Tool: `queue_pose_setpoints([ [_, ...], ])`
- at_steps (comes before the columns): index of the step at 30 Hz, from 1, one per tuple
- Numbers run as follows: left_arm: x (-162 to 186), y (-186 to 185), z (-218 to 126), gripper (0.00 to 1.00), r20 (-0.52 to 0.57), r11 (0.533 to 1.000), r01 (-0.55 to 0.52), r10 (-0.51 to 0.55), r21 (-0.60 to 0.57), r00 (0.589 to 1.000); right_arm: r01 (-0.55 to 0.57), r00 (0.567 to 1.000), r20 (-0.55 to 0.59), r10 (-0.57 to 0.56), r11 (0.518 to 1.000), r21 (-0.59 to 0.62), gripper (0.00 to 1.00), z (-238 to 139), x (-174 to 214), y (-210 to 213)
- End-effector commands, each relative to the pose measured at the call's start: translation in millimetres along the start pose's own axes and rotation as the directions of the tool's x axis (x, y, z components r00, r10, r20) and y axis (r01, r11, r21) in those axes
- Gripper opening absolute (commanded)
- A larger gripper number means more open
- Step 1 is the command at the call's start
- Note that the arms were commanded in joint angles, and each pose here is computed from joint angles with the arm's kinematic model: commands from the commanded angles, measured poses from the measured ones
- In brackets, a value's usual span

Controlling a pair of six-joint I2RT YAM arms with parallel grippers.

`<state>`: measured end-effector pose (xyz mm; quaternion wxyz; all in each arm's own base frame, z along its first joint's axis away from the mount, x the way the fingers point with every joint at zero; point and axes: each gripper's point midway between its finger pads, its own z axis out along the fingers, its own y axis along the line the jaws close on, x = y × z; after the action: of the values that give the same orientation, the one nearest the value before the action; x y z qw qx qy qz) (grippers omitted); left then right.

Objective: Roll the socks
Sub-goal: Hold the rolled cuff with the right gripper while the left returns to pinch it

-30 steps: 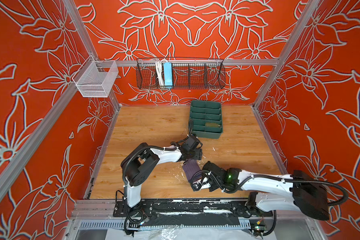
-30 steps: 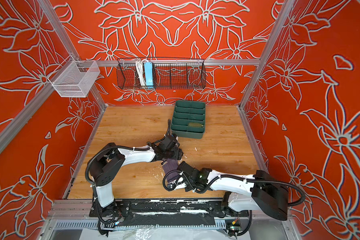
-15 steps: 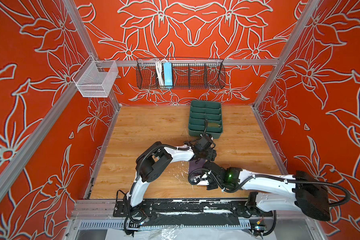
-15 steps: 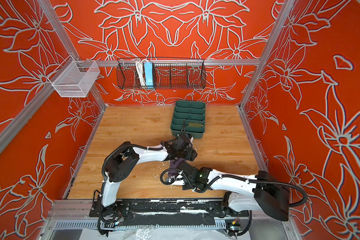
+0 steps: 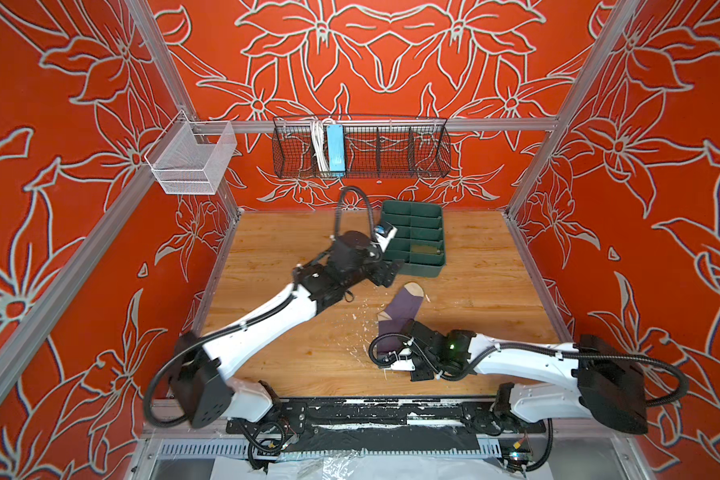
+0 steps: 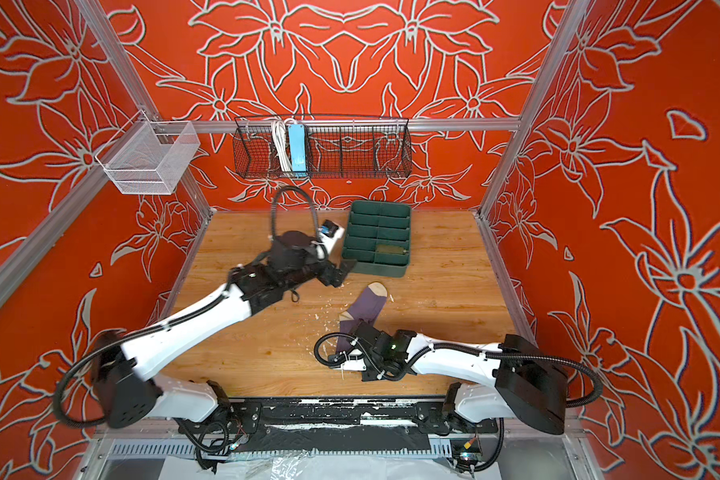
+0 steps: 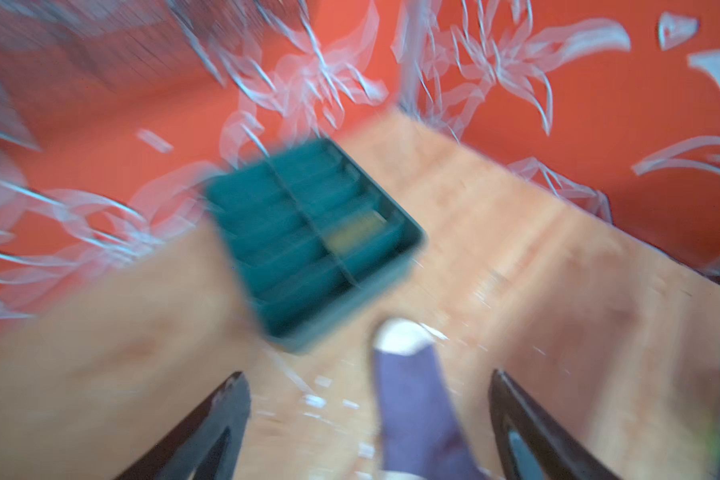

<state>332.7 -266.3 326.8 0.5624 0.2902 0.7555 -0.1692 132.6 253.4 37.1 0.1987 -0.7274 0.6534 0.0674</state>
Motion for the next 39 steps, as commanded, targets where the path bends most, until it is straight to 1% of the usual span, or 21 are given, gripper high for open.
queue_pose_setpoints([
  [1, -10, -2, -55, 0.89, 0.095, 0.960, -0.280, 0.280, -0.010, 0.955, -0.021, 0.999, -0.045, 0.013, 0.987, -0.160, 0.00, 0, 4, 19],
  [4, -11, -18, -106, 0.89, 0.182, 0.908, -0.417, 0.403, 0.042, 0.897, -0.083, 0.993, -0.100, 0.056, 0.954, -0.287, 0.00, 2, 10, 29],
  [7, 6, -40, -135, 0.88, 0.219, 0.843, -0.517, 0.482, 0.148, 0.848, -0.146, 0.981, -0.172, 0.088, 0.920, -0.364, 0.00, 7, 13, 32],
  [10, 30, -61, -150, 0.87, 0.248, 0.777, -0.572, 0.518, 0.264, 0.819, -0.206, 0.969, -0.213, 0.126, 0.889, -0.409, 0.00, 11, 13, 29],
  [14, 70, -81, -159, 0.83, 0.239, 0.673, -0.620, 0.577, 0.403, 0.781, -0.260, 0.960, -0.208, 0.186, 0.867, -0.425, 0.00, 14, 9, 17],
  [15, 78, -85, -159, 0.81, 0.230, 0.656, -0.621, 0.585, 0.429, 0.778, -0.267, 0.959, -0.204, 0.195, 0.863, -0.428, 0.00, 14, 8, 15],
  [18, 111, -93, -154, 0.77, 0.181, 0.593, -0.647, 0.655, 0.479, 0.734, -0.288, 0.955, -0.197, 0.221, 0.848, -0.445, 0.00, 13, 8, 10],
  [20, 134, -101, -147, 0.74, 0.161, 0.550, -0.675, 0.704, 0.491, 0.691, -0.288, 0.954, -0.203, 0.218, 0.849, -0.442, 0.00, 16, 10, 7],
  [21, 148, -109, -143, 0.74, 0.162, 0.515, -0.693, 0.732, 0.505, 0.662, -0.290, 0.953, -0.213, 0.216, 0.857, -0.426, 0.00, 20, 13, 3],
  [22, 164, -118, -139, 0.74, 0.169, 0.468, -0.719, 0.767, 0.515, 0.620, -0.287, 0.953, -0.219, 0.211, 0.862, -0.418, 0.00, 22, 14, 2],
  [24, 191, -132, -126, 0.74, 0.167, 0.412, -0.755, 0.813, 0.511, 0.557, -0.284, 0.952, -0.227, 0.204, 0.865, -0.414, 0.00, 24, 17, 0],
  [26, 219, -145, -112, 0.73, 0.158, 0.369, -0.764, 0.842, 0.529, 0.515, -0.288, 0.951, -0.227, 0.208, 0.863, -0.415, 0.00, 25, 17, 0],
  [27, 231, -151, -107, 0.71, 0.152, 0.335, -0.770, 0.863, 0.544, 0.482, -0.290, 0.951, -0.227, 0.211, 0.863, -0.414, 0.00, 25, 18, 0],
  [28, 239, -150, -97, 0.67, 0.126, 0.330, -0.777, 0.879, 0.536, 0.460, -0.292, 0.951, -0.225, 0.214, 0.862, -0.414, 0.00, 24, 18, 0],
  [30, 257, -156, -81, 0.61, 0.103, 0.264, -0.798, 0.922, 0.542, 0.374, -0.294, 0.951, -0.218, 0.219, 0.860, -0.416, 0.00, 23, 17, 0],
  [32, 259, -156, -63, 0.59, 0.089, 0.233, -0.831, 0.944, 0.504, 0.318, -0.293, 0.952, -0.212, 0.222, 0.861, -0.415, 0.00, 21, 16, 0],
  [34, 263, -156, -50, 0.59, 0.096, 0.176, -0.861, 0.963, 0.478, 0.250, -0.288, 0.953, -0.209, 0.219, 0.868, -0.404, 0.00, 22, 16, -1],
  [35, 262, -156, -42, 0.59, 0.090, 0.171, -0.876, 0.968, 0.451, 0.235, -0.288, 0.953, -0.212, 0.218, 0.871, -0.397, 0.00, 23, 18, -2],
  [37, 261, -156, -31, 0.59, 0.070, 0.178, -0.884, 0.971, 0.432, 0.230, -0.287, 0.952, -0.214, 0.217, 0.875, -0.390, 0.00, 24, 21, -3],
  [38, 265, -156, -28, 0.58, 0.047, 0.191, -0.872, 0.970, 0.450, 0.237, -0.288, 0.952, -0.218, 0.216, 0.874, -0.391, 0.00, 25, 22, -2],
  [39, 265, -157, -24, 0.56, 0.022, 0.223, -0.860, 0.965, 0.459, 0.262, -0.291, 0.951, -0.220, 0.218, 0.873, -0.391, 0.00, 26, 21, -2],
])
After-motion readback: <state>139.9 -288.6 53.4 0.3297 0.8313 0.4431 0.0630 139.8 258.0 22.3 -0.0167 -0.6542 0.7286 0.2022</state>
